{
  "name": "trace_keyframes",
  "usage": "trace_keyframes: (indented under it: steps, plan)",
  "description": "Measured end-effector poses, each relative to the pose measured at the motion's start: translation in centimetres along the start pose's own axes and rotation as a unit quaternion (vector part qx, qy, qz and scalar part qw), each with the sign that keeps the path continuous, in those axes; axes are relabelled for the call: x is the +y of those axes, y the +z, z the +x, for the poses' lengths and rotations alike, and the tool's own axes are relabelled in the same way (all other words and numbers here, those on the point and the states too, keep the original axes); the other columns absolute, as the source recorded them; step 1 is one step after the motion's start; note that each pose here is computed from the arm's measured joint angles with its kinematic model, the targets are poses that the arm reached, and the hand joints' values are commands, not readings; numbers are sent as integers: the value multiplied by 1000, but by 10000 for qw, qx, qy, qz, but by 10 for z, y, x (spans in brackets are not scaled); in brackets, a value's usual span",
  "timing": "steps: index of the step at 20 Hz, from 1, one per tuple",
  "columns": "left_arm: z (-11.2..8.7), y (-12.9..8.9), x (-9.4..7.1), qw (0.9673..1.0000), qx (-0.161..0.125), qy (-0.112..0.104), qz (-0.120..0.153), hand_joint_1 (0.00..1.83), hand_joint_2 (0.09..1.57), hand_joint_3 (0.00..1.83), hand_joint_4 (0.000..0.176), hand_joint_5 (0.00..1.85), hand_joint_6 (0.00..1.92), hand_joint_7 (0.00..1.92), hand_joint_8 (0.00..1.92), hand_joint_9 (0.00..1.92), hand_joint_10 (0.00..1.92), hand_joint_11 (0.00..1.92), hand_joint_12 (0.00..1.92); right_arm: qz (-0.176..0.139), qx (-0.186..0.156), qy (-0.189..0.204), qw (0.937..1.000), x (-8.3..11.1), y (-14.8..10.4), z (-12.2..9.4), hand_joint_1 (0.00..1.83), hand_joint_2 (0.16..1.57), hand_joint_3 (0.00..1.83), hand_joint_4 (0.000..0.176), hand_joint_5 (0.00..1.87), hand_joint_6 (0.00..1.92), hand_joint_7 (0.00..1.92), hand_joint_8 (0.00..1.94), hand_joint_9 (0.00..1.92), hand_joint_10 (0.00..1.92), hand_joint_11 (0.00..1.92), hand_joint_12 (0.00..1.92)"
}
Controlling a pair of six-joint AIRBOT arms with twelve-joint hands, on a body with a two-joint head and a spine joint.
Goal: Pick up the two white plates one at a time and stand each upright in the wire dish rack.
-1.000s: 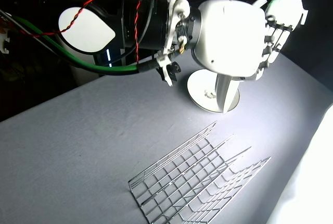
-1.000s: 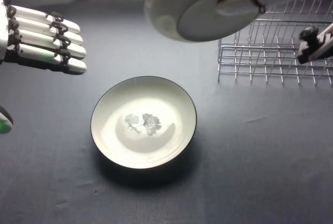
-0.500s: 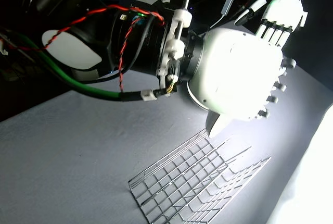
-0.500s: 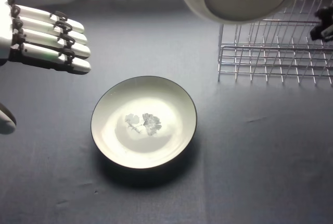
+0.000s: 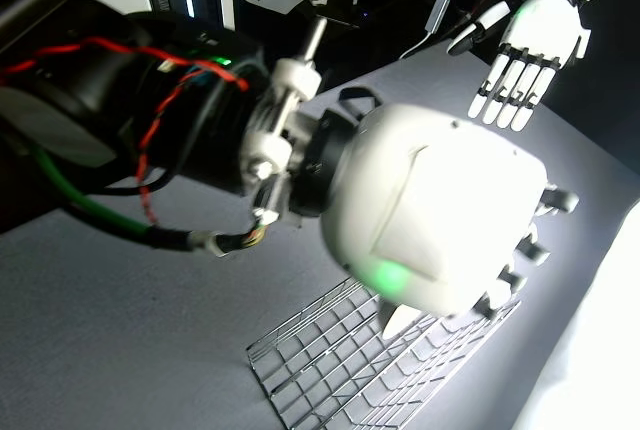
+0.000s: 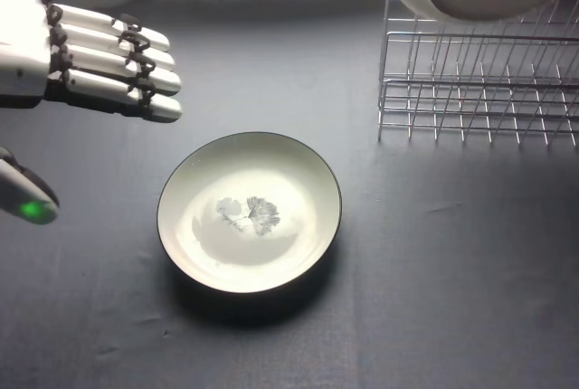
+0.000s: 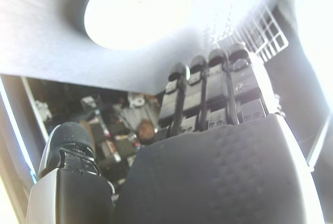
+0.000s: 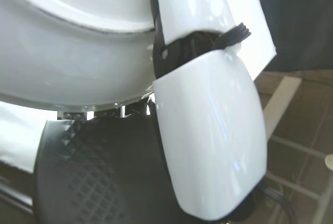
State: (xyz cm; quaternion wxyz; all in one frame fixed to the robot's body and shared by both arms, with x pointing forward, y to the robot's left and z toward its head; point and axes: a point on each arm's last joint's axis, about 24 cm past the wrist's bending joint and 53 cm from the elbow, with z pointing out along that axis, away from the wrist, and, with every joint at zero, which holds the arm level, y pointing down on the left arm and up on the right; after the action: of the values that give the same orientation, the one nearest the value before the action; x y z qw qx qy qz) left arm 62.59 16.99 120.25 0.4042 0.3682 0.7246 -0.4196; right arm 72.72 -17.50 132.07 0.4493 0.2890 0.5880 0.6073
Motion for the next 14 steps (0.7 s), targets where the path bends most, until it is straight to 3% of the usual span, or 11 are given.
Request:
trace_keyframes:
  steps: [1,2,3,4,8,10,13,14]
  plan:
    - [-1,2,1,10000,-24,-24,4,0,1081,4,0,85,3,34,6,0,0,0,0,58,-24,-28,10000,-5,-3,-3,1482,1032,1,0,1092,688,1148,595,1183,730,876,1359]
    - [0,4,2,10000,-23,-51,-17,0,1082,5,0,85,3,33,5,0,0,0,0,85,-46,-43,9999,-8,-3,-6,1499,1034,1,0,1078,697,1147,596,1194,693,857,1434]
    - [4,6,3,10000,15,-80,-36,0,1075,1,0,84,2,31,4,0,0,0,0,88,-76,-58,9999,-9,-4,-9,1421,1030,2,0,1076,730,1139,641,1176,816,910,1158]
    - [11,10,3,9999,96,-115,-37,0,1073,0,0,84,2,31,3,0,0,0,0,121,-134,-101,9998,-14,-5,-15,1404,1036,0,0,1079,735,1121,678,1145,891,939,1050]
    - [30,28,-6,9992,279,-252,129,0,1070,0,0,87,2,41,6,0,0,0,0,276,-231,-216,9991,-30,-9,-26,1399,1035,0,0,1081,735,1117,693,1146,884,961,959]
    - [36,31,-5,9987,291,-402,135,0,1072,0,0,87,1,38,4,0,0,0,0,305,-284,-257,9988,-34,-10,-32,1400,1035,0,0,1073,742,1131,666,1146,889,962,960]
    - [45,32,1,9983,362,-457,6,0,1077,2,0,101,6,54,8,11,4,0,0,511,-336,-374,9974,-53,-14,-40,1399,1038,1,0,1060,758,1110,699,1152,889,969,964]
    - [47,34,3,9981,381,-474,18,0,1077,1,0,94,2,44,3,2,0,0,0,552,-346,-410,9970,-57,-16,-41,1480,1038,5,0,1061,710,1111,651,1172,755,890,1370]
